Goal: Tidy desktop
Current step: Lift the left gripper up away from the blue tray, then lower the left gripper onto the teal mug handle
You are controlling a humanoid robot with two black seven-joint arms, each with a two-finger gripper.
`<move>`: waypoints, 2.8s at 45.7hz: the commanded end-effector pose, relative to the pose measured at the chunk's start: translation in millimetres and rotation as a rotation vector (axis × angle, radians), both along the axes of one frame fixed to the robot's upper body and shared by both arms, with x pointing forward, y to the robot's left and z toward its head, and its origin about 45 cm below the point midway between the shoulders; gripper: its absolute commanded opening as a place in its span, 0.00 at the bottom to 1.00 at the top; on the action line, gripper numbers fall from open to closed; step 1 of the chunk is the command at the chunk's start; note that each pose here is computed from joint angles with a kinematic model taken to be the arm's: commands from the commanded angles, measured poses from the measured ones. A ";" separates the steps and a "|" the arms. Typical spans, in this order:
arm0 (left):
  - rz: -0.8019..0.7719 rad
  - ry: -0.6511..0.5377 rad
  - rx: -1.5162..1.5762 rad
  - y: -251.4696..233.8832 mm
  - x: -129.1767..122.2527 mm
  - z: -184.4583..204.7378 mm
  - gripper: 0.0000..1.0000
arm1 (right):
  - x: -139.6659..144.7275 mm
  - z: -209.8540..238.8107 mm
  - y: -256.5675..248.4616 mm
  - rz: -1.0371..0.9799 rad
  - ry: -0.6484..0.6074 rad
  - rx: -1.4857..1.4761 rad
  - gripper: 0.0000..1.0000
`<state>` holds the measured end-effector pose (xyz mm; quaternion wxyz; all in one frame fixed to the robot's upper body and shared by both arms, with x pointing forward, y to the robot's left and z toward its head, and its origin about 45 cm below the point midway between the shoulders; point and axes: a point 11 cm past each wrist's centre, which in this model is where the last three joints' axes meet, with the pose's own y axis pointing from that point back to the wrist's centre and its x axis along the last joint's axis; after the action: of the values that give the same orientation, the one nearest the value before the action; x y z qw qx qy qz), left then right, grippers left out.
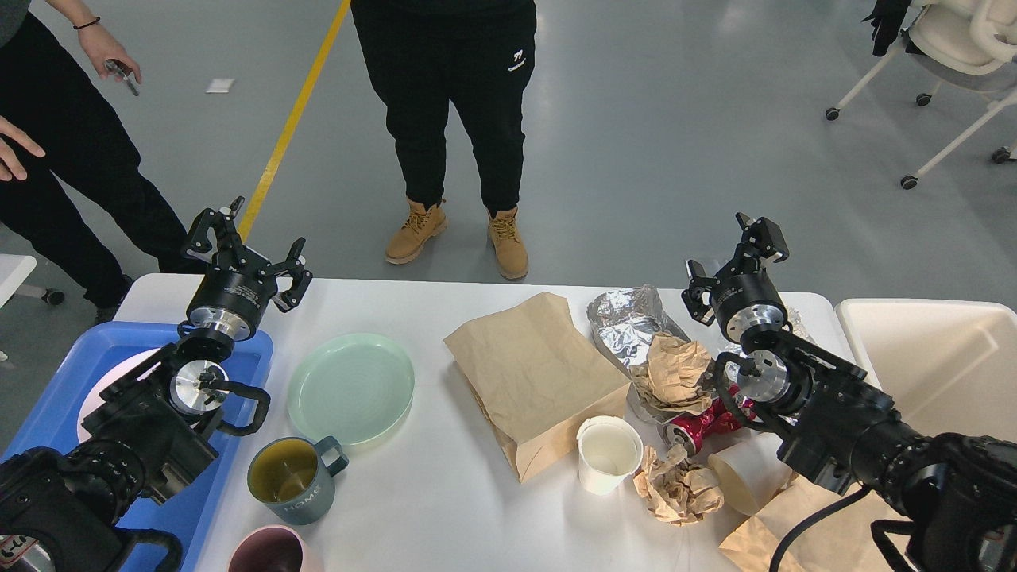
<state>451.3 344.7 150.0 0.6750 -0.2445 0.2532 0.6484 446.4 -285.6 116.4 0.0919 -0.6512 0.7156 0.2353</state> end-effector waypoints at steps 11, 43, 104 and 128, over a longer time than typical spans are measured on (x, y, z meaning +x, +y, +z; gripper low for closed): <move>0.000 -0.005 -0.003 -1.5 3.0 3.6 0.96 | 0.0 0.0 0.0 0.000 0.000 0.000 1.00; -0.059 0.036 0.012 -15.2 13.8 11.3 0.96 | 0.0 0.0 0.0 0.000 0.000 0.000 1.00; -0.812 0.452 1.561 26.0 43.9 108.2 0.96 | 0.0 -0.1 0.0 0.000 0.001 0.000 1.00; -1.460 0.834 1.669 -35.4 -14.0 111.2 0.96 | 0.0 -0.1 0.0 0.000 0.001 0.000 1.00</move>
<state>455.1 322.1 257.7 0.7216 0.6747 0.0200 0.1537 446.4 -285.7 116.4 0.0920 -0.6512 0.7157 0.2352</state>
